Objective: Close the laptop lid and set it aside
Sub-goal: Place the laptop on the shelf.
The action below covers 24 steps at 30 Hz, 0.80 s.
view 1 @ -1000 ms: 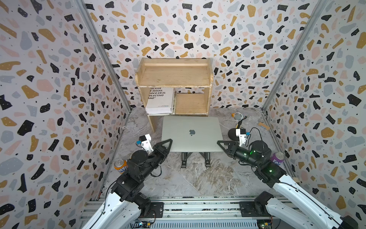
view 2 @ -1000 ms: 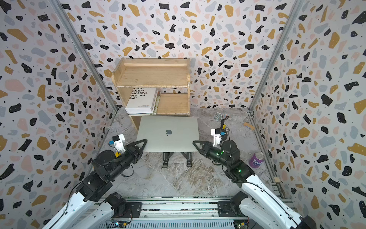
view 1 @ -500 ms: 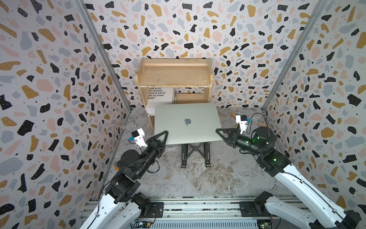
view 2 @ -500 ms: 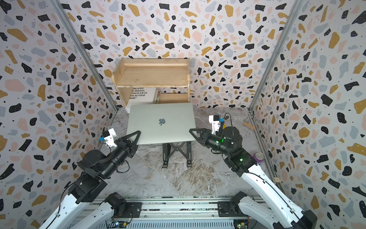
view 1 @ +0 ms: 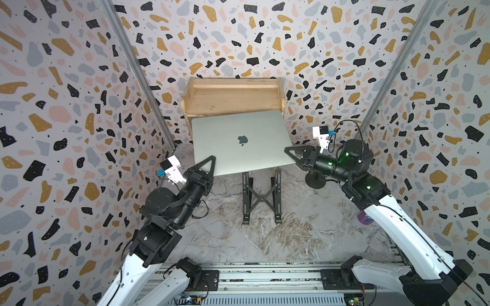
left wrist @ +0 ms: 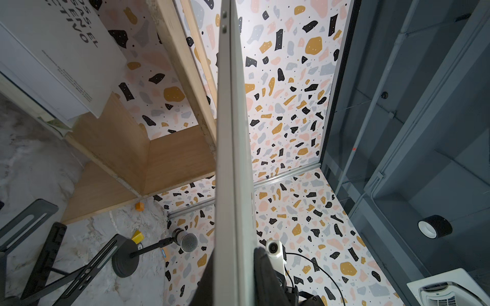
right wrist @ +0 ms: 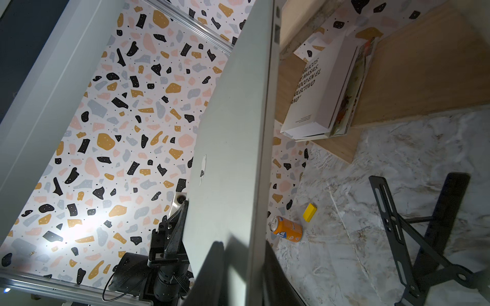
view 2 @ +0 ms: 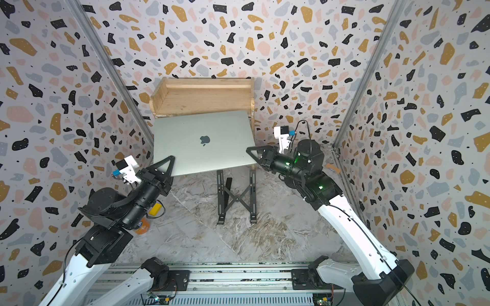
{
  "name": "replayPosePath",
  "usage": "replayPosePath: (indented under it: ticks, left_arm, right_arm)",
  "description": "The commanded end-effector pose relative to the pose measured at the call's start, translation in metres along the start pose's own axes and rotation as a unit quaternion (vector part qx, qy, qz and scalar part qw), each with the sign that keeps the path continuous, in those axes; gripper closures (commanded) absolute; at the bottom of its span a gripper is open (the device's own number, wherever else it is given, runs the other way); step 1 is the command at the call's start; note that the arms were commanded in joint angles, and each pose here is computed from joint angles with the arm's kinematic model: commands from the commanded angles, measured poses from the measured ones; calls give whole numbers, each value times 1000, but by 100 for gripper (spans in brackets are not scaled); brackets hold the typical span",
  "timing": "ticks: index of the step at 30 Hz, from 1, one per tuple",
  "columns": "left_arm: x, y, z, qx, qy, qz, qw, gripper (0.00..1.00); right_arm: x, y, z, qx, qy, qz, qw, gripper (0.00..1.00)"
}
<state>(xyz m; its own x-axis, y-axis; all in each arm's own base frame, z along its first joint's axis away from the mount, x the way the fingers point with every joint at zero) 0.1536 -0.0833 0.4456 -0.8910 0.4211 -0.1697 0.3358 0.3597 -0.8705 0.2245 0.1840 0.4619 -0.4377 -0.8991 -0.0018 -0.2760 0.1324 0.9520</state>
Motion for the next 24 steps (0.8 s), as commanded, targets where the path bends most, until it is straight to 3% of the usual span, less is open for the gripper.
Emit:
replayPosePath:
  ticks: [1, 12, 24]
  left_arm:
    - [-17, -15, -2, -38, 18, 38, 998, 82]
    - [-58, -6, -32, -22, -14, 20, 999, 83]
    - [-112, 14, -60, -5, 1, 8, 1000, 85]
  right_arm:
    - [-5, 33, 4, 73, 57, -63, 994, 100]
    - [-50, 31, -29, 57, 54, -65, 995, 100]
    - [-85, 24, -52, 47, 42, -49, 997, 100]
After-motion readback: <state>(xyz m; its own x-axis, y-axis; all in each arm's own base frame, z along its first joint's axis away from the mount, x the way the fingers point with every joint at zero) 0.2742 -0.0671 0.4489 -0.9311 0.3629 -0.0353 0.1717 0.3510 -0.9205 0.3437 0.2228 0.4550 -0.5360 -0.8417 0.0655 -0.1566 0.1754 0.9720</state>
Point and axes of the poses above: each gripper's point midway between its finger pads, its own x axis back along the fingers, its own y axis along the line the jaws close on, z = x × y, the point moved 10 cm from there along x, back along the fingers, and after that the axes turned 12 degrees about -x, right-handed, at the moved point
